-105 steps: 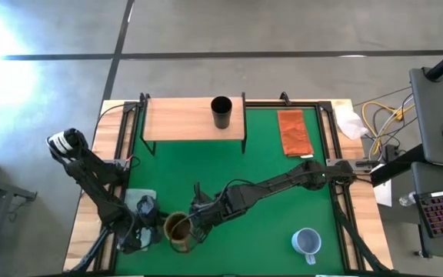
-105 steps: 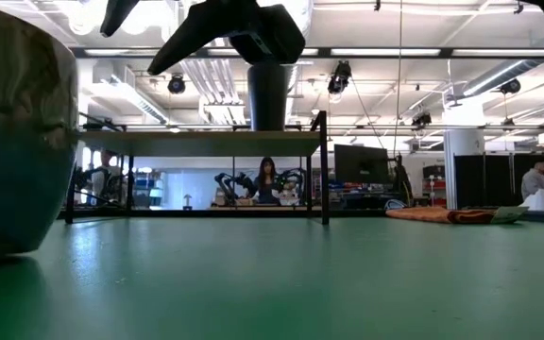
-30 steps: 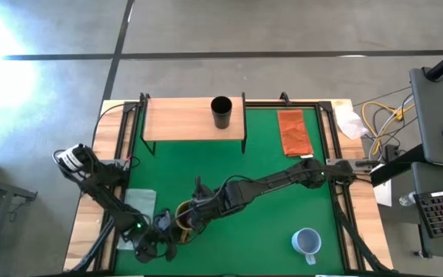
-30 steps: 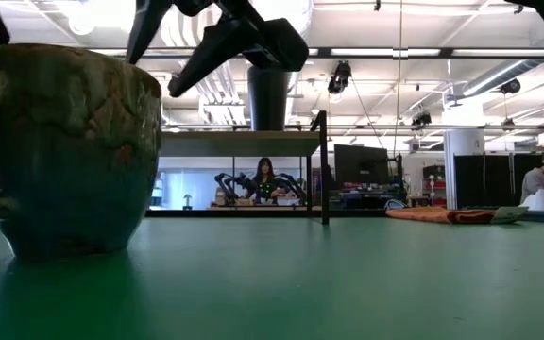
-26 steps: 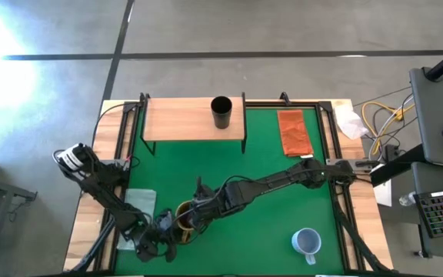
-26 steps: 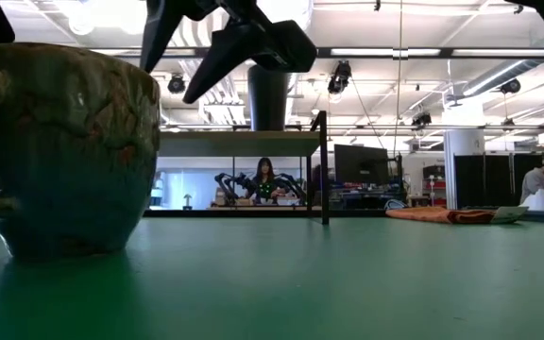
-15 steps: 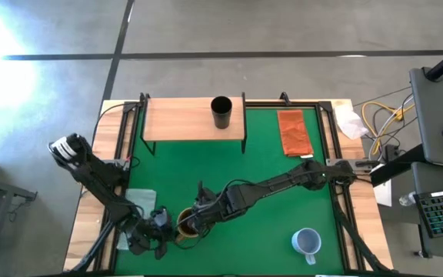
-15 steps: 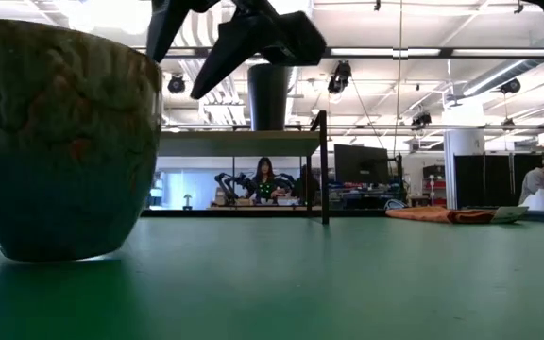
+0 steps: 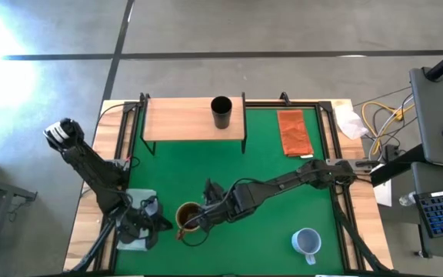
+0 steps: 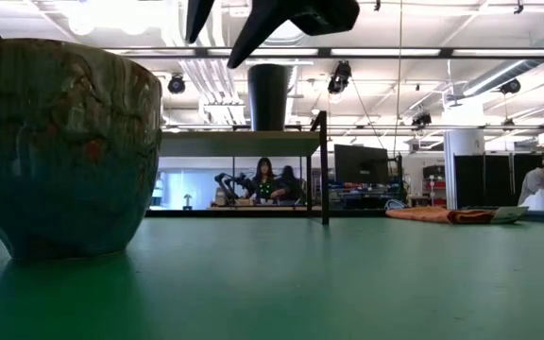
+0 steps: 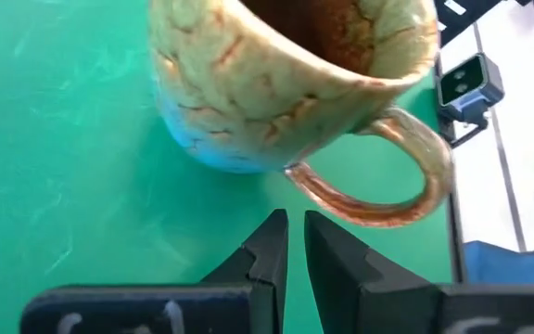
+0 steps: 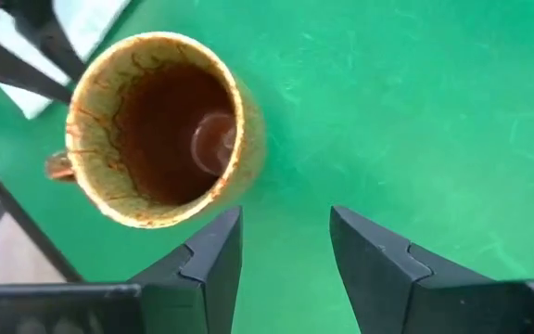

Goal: Stack small to large cups/mugs on shelf
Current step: Put the patterned brown mug on the shelf

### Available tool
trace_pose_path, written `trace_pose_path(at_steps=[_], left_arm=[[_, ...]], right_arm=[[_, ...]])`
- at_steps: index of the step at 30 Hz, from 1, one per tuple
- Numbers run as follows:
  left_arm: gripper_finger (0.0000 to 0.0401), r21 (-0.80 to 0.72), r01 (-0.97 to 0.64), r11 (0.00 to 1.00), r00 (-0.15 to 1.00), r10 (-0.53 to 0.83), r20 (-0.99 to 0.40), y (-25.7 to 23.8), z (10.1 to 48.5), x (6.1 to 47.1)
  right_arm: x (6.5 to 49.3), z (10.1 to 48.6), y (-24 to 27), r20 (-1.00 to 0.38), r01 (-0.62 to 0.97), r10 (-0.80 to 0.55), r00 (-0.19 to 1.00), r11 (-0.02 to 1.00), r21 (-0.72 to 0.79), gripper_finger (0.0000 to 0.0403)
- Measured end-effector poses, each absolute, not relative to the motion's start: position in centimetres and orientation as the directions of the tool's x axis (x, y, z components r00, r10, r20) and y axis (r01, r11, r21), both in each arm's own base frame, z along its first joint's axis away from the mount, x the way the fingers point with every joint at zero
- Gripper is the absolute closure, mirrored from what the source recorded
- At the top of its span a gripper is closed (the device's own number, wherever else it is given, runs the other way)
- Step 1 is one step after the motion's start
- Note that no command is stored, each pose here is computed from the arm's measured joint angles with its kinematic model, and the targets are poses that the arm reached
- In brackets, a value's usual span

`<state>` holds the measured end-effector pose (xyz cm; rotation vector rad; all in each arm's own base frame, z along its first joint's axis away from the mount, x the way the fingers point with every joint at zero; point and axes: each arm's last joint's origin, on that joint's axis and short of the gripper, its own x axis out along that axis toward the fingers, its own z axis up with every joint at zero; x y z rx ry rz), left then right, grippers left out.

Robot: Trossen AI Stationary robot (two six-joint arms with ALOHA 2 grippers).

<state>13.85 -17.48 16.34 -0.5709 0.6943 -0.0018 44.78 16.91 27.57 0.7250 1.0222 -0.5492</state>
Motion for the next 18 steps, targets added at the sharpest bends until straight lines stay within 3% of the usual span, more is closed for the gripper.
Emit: trace_pose_path(at_steps=[18], left_arm=[[0.0375, -0.599, -0.143, 0.788, 0.848, -0.214, -0.485, -19.5, 15.0, 16.0]], right_arm=[[46.6, 24.2, 19.1, -0.886, 0.69, 0.012, 0.463, 0.622, 0.369, 0.0245]])
